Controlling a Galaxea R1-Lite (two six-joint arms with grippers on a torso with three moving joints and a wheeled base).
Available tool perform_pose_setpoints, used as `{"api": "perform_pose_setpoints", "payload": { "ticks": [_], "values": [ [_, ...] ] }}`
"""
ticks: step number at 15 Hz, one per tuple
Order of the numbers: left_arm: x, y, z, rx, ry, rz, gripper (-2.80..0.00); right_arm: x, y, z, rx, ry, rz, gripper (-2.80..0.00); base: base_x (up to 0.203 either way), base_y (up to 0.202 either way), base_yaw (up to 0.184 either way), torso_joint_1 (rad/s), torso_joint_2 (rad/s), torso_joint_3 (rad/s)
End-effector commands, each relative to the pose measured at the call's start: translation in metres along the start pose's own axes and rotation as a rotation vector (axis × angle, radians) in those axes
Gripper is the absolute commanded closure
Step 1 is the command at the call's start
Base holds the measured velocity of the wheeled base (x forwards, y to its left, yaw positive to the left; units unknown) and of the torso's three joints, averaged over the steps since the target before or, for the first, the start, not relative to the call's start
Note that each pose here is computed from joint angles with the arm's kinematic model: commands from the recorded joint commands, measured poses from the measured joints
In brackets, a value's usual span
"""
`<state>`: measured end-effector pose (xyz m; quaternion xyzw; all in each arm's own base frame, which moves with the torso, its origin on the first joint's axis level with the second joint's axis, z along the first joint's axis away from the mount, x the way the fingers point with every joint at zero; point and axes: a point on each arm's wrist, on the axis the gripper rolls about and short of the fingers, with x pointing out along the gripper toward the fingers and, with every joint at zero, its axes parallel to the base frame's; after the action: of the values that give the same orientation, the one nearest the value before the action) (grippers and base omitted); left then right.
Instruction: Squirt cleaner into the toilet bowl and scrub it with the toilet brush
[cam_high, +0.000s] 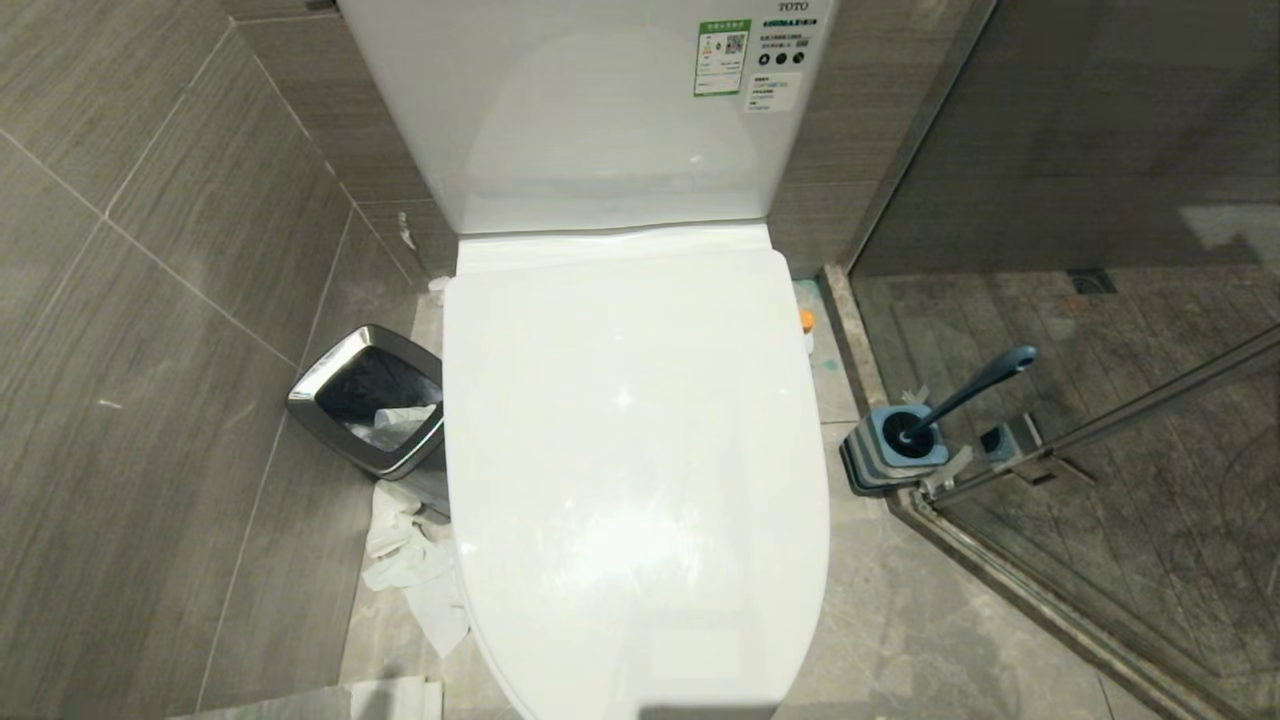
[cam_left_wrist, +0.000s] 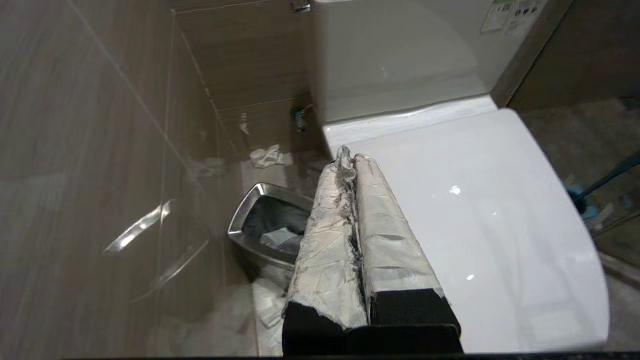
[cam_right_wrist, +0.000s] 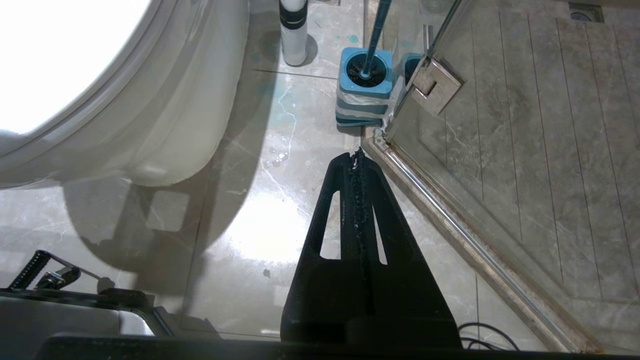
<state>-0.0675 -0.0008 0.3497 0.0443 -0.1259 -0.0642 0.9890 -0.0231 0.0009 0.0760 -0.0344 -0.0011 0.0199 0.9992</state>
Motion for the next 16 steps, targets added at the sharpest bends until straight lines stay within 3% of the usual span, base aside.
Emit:
{"api": "perform_pose_setpoints", "payload": {
  "ticks": [1, 5, 13, 16],
  "values": [
    [-0.037, -0.008, -0.03, 0.04, -0.029, 0.02, 0.0, 0.0, 0.0, 0.0, 0.0, 0.001, 0.001, 0.0, 0.0, 0.0, 0.0, 0.0, 0.0, 0.0],
    [-0.047, -0.013, -0.069, 0.094, 0.019, 0.024, 0.0, 0.0, 0.0, 0.0, 0.0, 0.001, 0.001, 0.0, 0.0, 0.0, 0.0, 0.0, 0.0, 0.0],
    [-0.058, -0.022, -0.175, 0.086, 0.153, 0.029, 0.0, 0.0, 0.0, 0.0, 0.0, 0.001, 0.001, 0.0, 0.0, 0.0, 0.0, 0.0, 0.0, 0.0],
    [-0.044, -0.022, -0.197, 0.079, 0.119, 0.04, 0.0, 0.0, 0.0, 0.0, 0.0, 0.001, 0.002, 0.0, 0.0, 0.0, 0.0, 0.0, 0.0, 0.0]
  ]
}}
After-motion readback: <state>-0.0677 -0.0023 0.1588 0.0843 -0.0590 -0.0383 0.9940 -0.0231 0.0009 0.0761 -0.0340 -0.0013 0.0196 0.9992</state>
